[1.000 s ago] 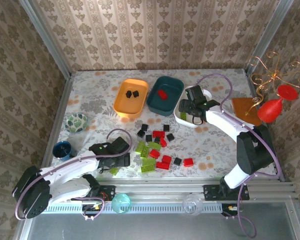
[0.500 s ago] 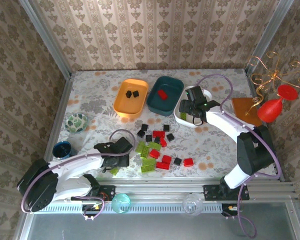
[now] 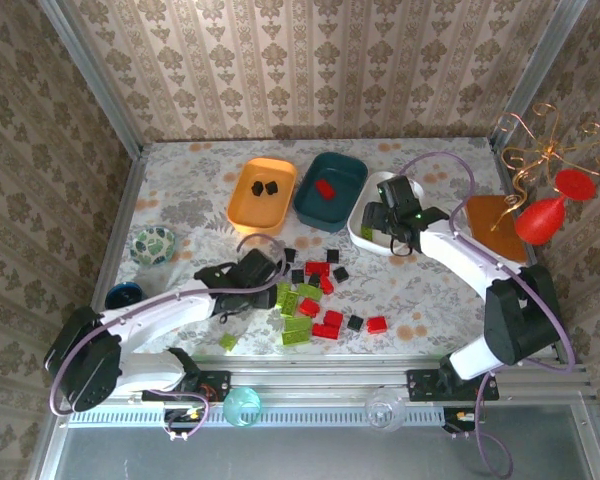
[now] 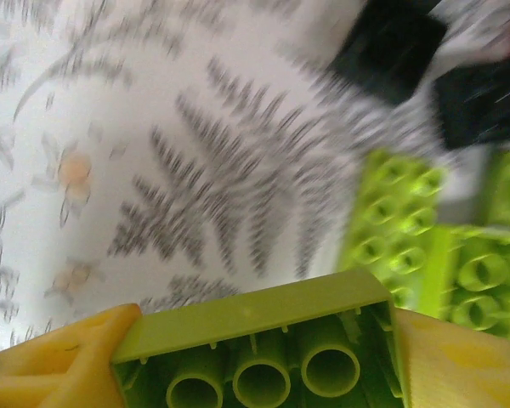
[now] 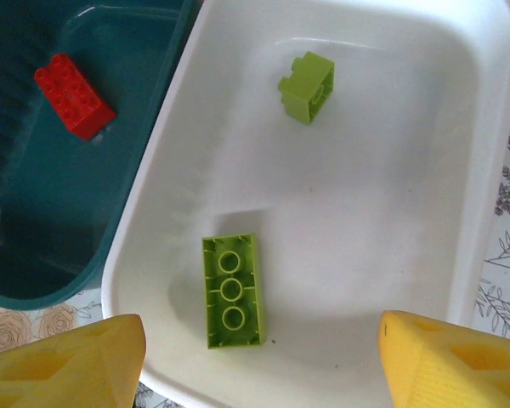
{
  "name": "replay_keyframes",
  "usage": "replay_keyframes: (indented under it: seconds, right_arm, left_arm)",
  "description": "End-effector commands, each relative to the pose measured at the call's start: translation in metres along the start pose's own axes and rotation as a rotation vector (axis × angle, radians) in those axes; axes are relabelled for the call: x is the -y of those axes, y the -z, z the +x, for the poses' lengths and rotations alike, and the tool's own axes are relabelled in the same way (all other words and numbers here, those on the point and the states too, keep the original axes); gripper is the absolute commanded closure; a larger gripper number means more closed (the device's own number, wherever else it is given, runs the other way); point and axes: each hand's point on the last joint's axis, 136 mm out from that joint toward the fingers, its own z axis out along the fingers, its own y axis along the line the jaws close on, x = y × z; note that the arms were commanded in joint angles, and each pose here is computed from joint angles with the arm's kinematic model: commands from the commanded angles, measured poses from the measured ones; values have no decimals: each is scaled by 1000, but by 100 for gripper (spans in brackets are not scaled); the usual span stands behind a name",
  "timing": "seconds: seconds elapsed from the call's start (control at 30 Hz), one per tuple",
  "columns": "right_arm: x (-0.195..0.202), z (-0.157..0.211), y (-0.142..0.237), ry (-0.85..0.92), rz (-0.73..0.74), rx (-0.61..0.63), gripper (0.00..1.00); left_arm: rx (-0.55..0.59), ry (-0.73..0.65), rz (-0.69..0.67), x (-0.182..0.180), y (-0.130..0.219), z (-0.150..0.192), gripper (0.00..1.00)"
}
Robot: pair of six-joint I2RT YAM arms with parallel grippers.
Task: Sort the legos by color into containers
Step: Pick up the lego from the bottom-left of the table, then place the lego in the container.
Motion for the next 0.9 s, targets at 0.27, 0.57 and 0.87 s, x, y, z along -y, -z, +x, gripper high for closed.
replay_keyframes:
  seconds: [0.27,0.57,0.87]
  right_arm:
    - [33,-17,51,-123,52,163,26]
    - [57,-23,99,-191,52,295,26]
    - [64,-13,110,-200,37,298,26]
  left_arm:
    - [180,-191,249,141,-6,-145,44]
    - [187,-255,360,230,-45,-215,44]
    - [140,-254,379,271,-90,-238,36]
